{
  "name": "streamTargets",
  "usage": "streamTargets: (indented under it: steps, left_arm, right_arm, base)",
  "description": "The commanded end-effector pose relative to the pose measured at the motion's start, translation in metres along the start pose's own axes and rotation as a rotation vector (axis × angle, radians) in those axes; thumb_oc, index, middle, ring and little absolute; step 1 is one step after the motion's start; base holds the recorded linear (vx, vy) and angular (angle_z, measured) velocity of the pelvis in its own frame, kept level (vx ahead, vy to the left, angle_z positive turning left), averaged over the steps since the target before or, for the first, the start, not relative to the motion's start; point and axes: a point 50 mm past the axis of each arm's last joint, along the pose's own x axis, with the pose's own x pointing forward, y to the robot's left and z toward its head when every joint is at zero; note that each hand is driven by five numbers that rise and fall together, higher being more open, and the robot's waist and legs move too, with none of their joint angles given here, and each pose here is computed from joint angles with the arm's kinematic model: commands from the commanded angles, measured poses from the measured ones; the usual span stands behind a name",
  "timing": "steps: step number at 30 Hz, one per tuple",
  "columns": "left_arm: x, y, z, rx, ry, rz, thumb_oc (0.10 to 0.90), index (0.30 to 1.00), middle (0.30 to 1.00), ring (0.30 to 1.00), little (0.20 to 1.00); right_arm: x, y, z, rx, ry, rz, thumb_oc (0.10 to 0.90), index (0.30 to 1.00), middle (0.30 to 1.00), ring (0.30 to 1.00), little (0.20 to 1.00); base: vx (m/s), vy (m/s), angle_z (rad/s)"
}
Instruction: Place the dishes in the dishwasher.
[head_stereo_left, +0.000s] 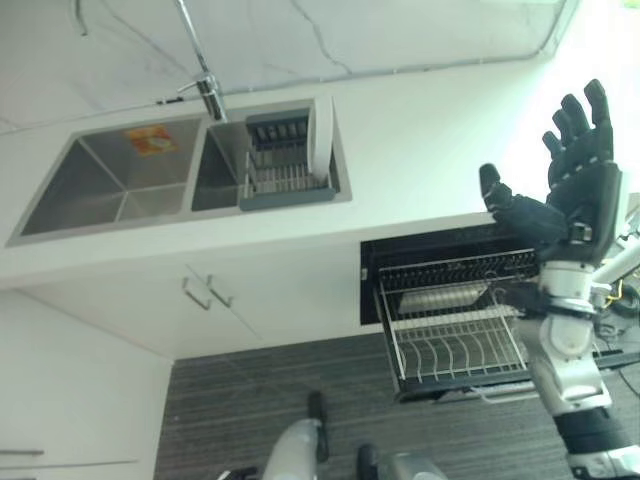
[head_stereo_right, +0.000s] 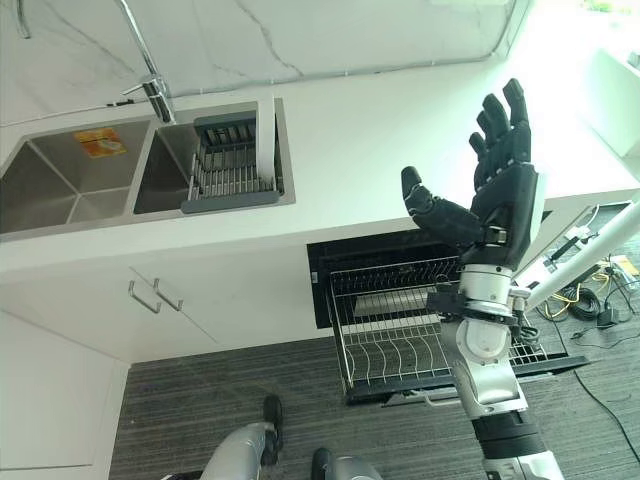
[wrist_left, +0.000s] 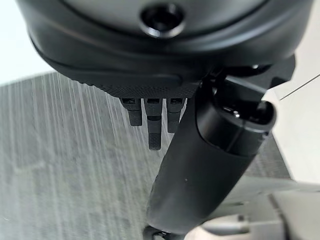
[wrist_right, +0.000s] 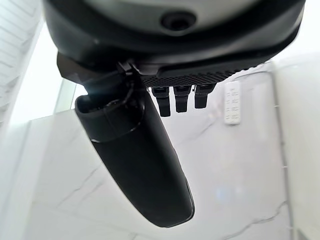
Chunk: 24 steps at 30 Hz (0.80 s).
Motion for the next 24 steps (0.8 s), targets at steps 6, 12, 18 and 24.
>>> streamTargets:
  steps: [6, 12, 18, 24]
  left_arm:
    - [0.000, 0.004, 0.007, 0.118, -0.087, 0.057, 0.800, 0.900, 0.900, 0.900, 0.900]
    - [-0.001, 0.011, 0.009, 0.163, -0.084, 0.079, 0.800, 0.900, 0.900, 0.900, 0.900]
    - [-0.001, 0.018, 0.019, 0.188, -0.117, 0.096, 0.800, 0.900, 0.900, 0.900, 0.900]
    - [-0.002, 0.025, 0.046, 0.129, -0.177, 0.158, 0.800, 0.900, 0.900, 0.900, 0.900]
  right_arm:
    - [0.012, 0.005, 0.036, 0.097, -0.166, 0.033, 0.800, 0.900, 0.900, 0.900, 0.900]
    - [0.019, 0.008, 0.038, 0.162, -0.143, 0.036, 0.800, 0.900, 0.900, 0.900, 0.900]
    - [0.034, 0.025, 0.041, 0.198, -0.128, 0.066, 0.800, 0.900, 0.900, 0.900, 0.900]
    - [0.039, 0.031, 0.030, 0.198, -0.093, 0.017, 0.800, 0.900, 0.900, 0.900, 0.900]
  base:
    - [0.10, 0.022, 0.00]
    - [0.02, 0.005, -0.04]
    - [-0.02, -0.013, 0.02]
    - [0.02, -0.030, 0.06]
